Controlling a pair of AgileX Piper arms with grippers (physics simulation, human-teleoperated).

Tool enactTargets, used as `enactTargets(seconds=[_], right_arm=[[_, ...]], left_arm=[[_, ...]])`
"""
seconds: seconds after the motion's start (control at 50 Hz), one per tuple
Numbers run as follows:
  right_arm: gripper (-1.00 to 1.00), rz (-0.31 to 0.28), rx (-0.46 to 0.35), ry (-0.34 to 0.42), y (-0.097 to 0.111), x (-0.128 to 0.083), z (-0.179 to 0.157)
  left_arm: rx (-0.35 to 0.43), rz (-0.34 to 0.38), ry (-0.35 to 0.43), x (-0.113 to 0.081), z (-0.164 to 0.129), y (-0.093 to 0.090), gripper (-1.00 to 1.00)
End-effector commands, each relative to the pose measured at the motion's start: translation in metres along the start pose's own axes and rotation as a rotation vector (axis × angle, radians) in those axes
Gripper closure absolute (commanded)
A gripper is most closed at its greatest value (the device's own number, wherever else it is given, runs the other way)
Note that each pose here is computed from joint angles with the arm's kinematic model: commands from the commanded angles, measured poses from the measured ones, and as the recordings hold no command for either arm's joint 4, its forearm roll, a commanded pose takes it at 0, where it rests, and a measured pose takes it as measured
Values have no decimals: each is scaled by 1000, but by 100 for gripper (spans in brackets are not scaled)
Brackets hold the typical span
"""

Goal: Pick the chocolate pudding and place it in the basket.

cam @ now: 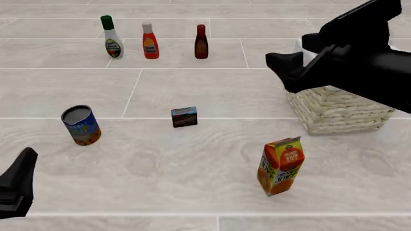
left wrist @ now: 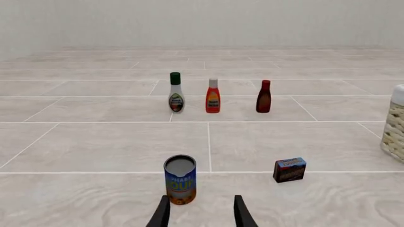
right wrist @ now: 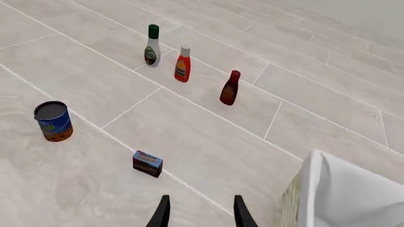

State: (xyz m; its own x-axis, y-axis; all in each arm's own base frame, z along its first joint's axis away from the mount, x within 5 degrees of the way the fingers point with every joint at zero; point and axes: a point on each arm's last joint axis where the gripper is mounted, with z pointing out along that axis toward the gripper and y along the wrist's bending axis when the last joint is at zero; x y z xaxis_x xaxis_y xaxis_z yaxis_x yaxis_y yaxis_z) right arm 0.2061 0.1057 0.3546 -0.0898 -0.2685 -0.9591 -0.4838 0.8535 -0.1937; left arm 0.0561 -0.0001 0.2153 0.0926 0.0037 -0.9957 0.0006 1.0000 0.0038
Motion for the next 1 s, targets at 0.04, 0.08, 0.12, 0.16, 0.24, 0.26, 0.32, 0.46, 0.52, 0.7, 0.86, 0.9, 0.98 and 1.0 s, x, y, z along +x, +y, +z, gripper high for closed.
enactTargets(seconds=[0.04, 0.08, 0.12, 0.16, 0.24, 0.26, 0.32, 0.46, 0.52, 0.7, 0.86, 0.9, 0.98, 1.0], right_arm=[[-100, -41, -63, 90, 8, -19, 35], [-100, -60, -81, 114, 12, -21, 44], [-100, -58, -82, 115, 12, -22, 46], [-100, -70, -87, 131, 12, -24, 53], [-100, -80, -98, 147, 13, -31, 63], [-100, -70, -97, 136, 13, -37, 62], [-100, -77, -100, 135, 12, -46, 66], [-100, -122, -135, 210, 19, -44, 91], [-100, -153, -148, 237, 21, -45, 100], [-100, -235, -184, 293, 25, -53, 126], [-100, -281, -205, 314, 28, -59, 139], [-100, -299, -210, 323, 28, -58, 144], [-100, -325, -228, 343, 32, -58, 153], [-100, -330, -229, 346, 31, -57, 155]], left_arm=[[-1, -1, 2, 1, 0, 0, -100], [-1, 1, -2, 0, 0, 0, -100], [-1, 1, -2, 0, 0, 0, -100], [-1, -1, 3, 1, 0, 0, -100], [-1, 0, 1, 0, 0, 0, -100], [-1, -1, 2, 1, 0, 0, -100], [-1, 1, -1, 0, 0, 0, -100], [-1, -1, 2, 0, 0, 0, -100], [-1, 1, -1, 0, 0, 0, -100], [-1, 1, -1, 0, 0, 0, -100], [-1, 0, 1, 1, 0, 0, -100], [-1, 1, -1, 0, 0, 0, -100], [-1, 1, 0, 0, 0, 0, -100], [-1, 1, -1, 1, 0, 0, -100]])
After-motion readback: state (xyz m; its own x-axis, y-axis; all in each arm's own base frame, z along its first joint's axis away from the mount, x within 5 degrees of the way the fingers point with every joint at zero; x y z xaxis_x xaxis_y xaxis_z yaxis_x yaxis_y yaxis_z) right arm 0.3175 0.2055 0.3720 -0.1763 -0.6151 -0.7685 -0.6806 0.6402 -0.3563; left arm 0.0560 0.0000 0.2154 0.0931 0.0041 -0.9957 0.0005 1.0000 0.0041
